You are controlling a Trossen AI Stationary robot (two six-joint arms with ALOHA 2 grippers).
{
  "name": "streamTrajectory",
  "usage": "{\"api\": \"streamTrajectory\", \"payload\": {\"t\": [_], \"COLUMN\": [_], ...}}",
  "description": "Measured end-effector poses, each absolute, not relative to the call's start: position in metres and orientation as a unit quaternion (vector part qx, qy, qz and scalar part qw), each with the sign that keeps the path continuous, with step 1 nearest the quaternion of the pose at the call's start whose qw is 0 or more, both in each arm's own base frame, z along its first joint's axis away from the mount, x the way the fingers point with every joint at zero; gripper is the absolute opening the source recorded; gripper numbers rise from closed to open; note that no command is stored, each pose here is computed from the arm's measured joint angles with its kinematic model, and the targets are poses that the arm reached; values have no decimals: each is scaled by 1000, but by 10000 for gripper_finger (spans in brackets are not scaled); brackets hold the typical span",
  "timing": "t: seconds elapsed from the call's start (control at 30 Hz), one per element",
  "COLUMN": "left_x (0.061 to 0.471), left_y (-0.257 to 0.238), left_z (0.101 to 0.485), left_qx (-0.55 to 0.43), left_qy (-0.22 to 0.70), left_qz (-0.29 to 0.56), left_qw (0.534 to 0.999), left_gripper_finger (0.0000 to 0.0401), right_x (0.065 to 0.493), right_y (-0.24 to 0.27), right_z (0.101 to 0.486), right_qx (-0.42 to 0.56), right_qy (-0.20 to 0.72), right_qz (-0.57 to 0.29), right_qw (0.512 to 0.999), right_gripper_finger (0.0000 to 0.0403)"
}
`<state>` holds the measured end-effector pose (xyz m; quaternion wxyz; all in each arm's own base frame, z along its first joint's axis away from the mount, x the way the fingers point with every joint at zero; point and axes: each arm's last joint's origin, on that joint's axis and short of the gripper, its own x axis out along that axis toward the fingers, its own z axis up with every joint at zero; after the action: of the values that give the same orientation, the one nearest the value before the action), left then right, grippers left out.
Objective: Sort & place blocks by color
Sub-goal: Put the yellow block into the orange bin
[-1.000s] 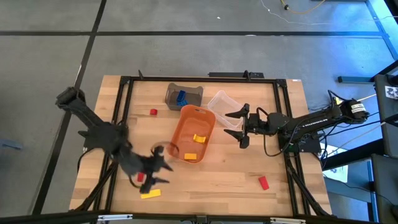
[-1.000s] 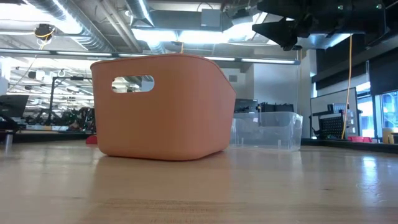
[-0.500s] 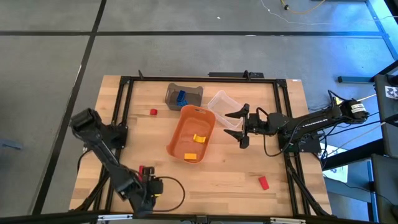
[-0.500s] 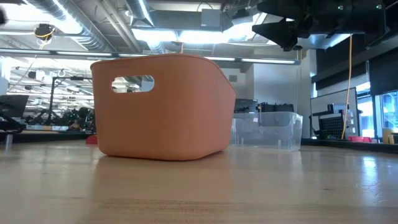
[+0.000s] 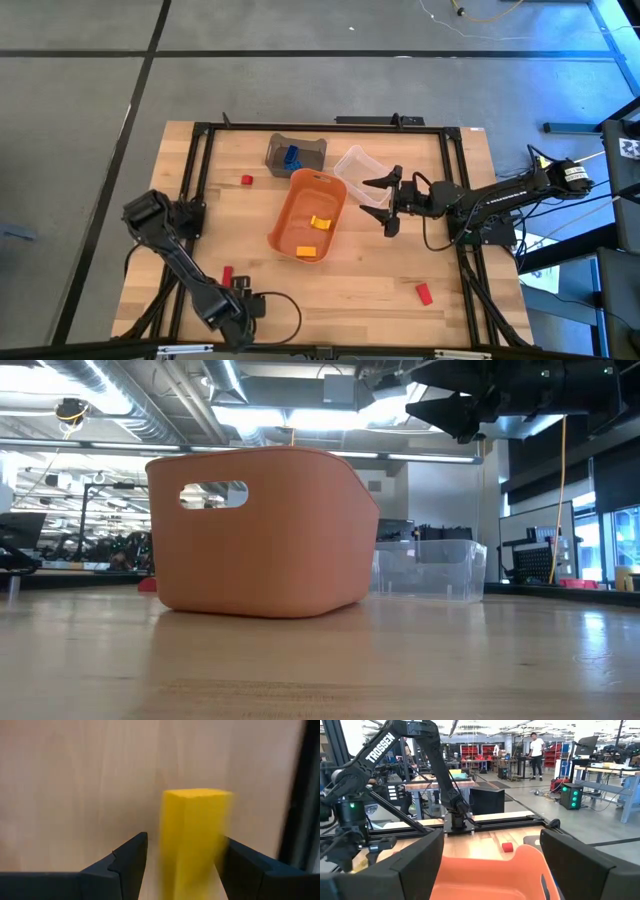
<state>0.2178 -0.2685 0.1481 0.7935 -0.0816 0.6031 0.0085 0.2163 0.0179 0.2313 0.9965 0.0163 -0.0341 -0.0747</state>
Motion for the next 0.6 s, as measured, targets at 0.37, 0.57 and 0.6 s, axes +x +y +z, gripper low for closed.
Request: {"api": "streamTrajectory", "payload": {"t": [0.37,0.57,0.6], "left_x": [216,214,214], "left_y": [-262,-260,-260], "left_z": [144,141,141], "left_qx": [-68,-69,-69], "left_qy": [607,613,613], "left_qz": [25,25,24], "left_qw": [791,787,787], "left_gripper_finger": [210,210,210], "right_x": [216,216,216], "right_y": [18,18,18], "right_z": [231,231,231], "right_qx": [15,15,15], "right_qy": [-34,-34,-34], "right_qz": [-75,-75,-75], "right_qw": [996,996,996], "right_gripper_finger": [332,332,332]}}
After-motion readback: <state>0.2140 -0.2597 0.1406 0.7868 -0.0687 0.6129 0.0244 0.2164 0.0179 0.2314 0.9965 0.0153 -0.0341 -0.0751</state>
